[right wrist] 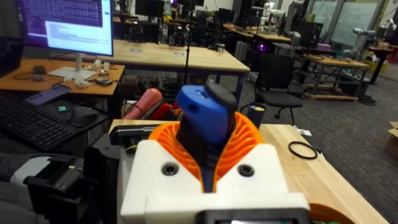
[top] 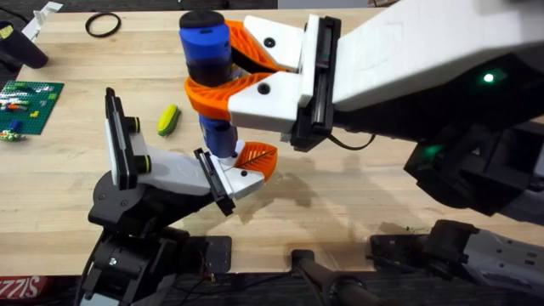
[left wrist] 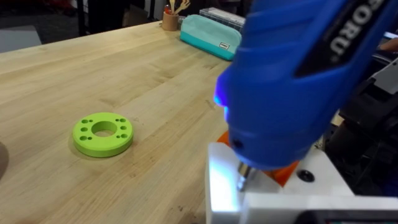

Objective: Pick up the gripper from the table and insert it into the empty holder that is missing its gripper. Then pick up a screw, insert it into the mounting hole, and use the screwdriver to tighten it. Finally, clean up the table by picking up the vegetable and placing it into the bucket.

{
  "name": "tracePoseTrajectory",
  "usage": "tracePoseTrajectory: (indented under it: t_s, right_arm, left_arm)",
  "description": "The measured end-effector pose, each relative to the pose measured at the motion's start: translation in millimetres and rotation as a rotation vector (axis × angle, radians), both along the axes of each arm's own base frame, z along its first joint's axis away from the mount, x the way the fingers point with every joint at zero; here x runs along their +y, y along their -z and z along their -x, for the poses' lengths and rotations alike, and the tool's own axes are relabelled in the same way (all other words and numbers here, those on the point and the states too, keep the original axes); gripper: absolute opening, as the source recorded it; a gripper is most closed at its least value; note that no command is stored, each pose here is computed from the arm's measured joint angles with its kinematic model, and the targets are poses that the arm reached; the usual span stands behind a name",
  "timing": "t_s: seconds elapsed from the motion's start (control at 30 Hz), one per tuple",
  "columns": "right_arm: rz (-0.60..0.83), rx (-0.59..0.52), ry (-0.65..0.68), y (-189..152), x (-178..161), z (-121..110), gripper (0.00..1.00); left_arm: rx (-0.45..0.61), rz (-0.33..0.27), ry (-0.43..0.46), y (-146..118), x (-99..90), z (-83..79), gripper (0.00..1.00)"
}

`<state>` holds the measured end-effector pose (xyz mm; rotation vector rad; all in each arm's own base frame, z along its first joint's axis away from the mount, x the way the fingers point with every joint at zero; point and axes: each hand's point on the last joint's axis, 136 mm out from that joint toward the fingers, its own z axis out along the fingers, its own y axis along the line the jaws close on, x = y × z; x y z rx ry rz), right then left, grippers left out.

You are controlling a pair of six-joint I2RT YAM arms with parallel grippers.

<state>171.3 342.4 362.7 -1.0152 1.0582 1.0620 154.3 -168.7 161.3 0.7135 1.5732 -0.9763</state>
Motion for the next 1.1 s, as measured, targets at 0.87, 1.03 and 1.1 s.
tracePoseTrajectory:
  t_s: [0.87,1.03,1.1]
  right_arm:
    - [-0.025,0.06,-0.013,-3.6,-0.8,0.3,0.043]
    - [-0.022,0.056,-0.05,-6.5,0.4,6.2,0.043]
    - [-0.021,0.052,-0.067,-8.4,0.7,8.4,0.045]
  left_arm:
    - [0.01,0.006,-0.001,0.0,0.0,-0.1,0.011]
    - [0.01,0.006,-0.001,0.0,0.0,-0.1,0.011]
    - [0.01,0.006,-0.001,0.0,0.0,-0.1,0.011]
